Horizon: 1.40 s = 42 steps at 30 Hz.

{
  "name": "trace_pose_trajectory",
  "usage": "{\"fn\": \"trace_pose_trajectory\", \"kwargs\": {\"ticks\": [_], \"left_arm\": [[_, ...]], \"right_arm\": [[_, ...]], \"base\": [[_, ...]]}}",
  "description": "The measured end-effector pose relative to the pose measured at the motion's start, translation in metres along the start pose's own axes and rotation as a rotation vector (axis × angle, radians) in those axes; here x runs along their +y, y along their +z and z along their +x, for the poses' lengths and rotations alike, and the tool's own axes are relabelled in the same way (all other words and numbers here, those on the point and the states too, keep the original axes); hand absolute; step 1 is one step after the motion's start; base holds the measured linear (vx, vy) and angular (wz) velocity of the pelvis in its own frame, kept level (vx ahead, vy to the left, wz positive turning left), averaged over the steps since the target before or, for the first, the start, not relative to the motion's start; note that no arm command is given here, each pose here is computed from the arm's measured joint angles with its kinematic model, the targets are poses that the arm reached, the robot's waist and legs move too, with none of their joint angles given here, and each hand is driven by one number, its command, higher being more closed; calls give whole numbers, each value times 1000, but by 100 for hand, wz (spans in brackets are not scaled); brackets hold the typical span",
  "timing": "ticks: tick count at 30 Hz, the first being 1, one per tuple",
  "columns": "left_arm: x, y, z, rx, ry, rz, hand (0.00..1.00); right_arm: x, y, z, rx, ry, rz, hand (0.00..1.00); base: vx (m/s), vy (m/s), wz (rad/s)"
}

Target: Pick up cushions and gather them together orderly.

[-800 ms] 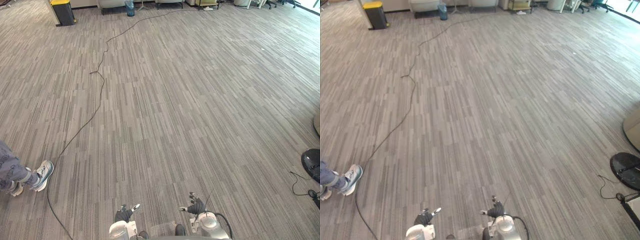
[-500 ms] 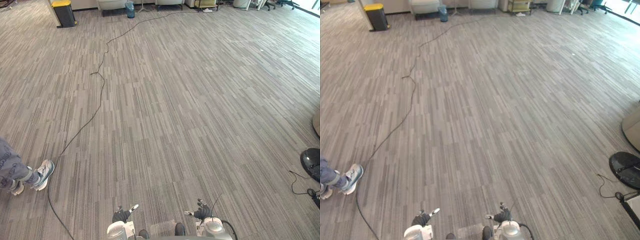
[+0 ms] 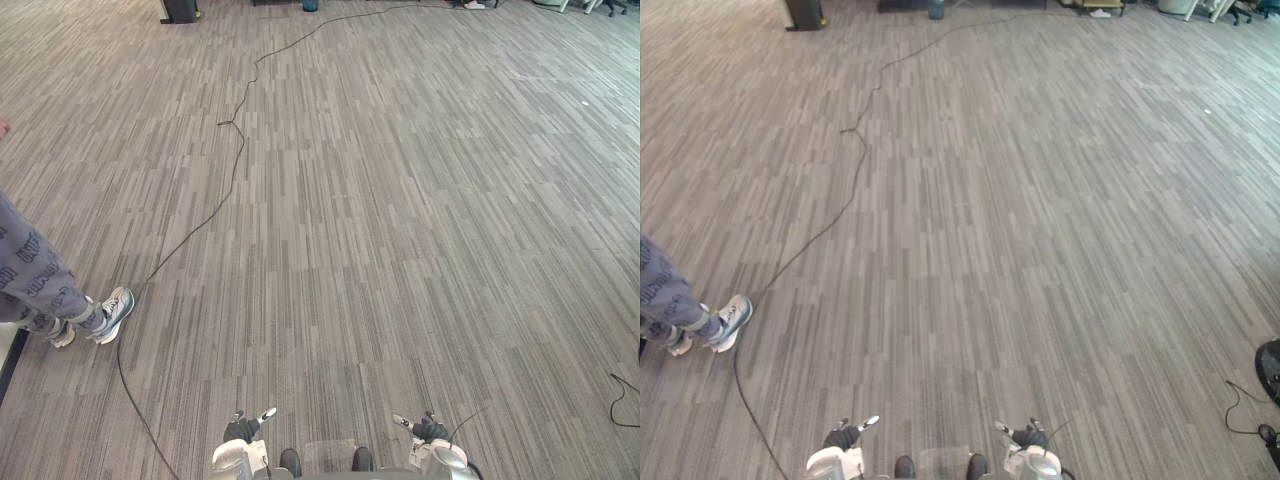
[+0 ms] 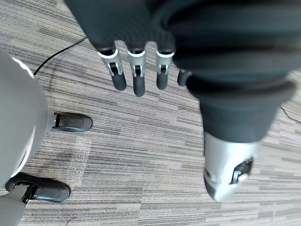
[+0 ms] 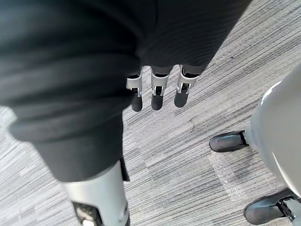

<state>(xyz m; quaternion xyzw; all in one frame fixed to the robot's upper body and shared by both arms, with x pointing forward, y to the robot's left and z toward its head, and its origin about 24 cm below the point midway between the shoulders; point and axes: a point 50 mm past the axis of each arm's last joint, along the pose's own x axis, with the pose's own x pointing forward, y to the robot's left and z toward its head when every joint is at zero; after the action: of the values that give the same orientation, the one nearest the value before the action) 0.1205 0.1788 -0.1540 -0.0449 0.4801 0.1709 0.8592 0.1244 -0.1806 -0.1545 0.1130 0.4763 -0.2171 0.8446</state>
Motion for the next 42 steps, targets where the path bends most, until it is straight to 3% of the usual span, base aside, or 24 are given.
{"fn": "trace_pose_trajectory", "kwargs": {"ticks": [16, 23, 27, 31, 37, 42], "left_arm": [[0, 0, 2, 18, -35, 105, 0], [0, 2, 2, 14, -31, 92, 0], [6, 28, 3, -91, 2, -12, 0], [4, 22, 1, -83, 0, -54, 0], [7, 28, 2, -109, 6, -54, 0], [2, 22, 1, -89, -28, 31, 0]], "right_arm": [[-16, -5, 2, 39, -59, 85, 0], [-17, -2, 2, 26, -62, 94, 0], [-12, 3, 0, -19, -43, 79, 0], [-22, 5, 0, -29, -68, 55, 0], [-10, -6, -2, 12, -50, 69, 0], [-5, -5, -4, -9, -20, 75, 0]], "base": [[-29, -8, 9], [19, -1, 9], [11, -40, 25], [278, 104, -5], [494, 269, -22], [587, 276, -25]]}}
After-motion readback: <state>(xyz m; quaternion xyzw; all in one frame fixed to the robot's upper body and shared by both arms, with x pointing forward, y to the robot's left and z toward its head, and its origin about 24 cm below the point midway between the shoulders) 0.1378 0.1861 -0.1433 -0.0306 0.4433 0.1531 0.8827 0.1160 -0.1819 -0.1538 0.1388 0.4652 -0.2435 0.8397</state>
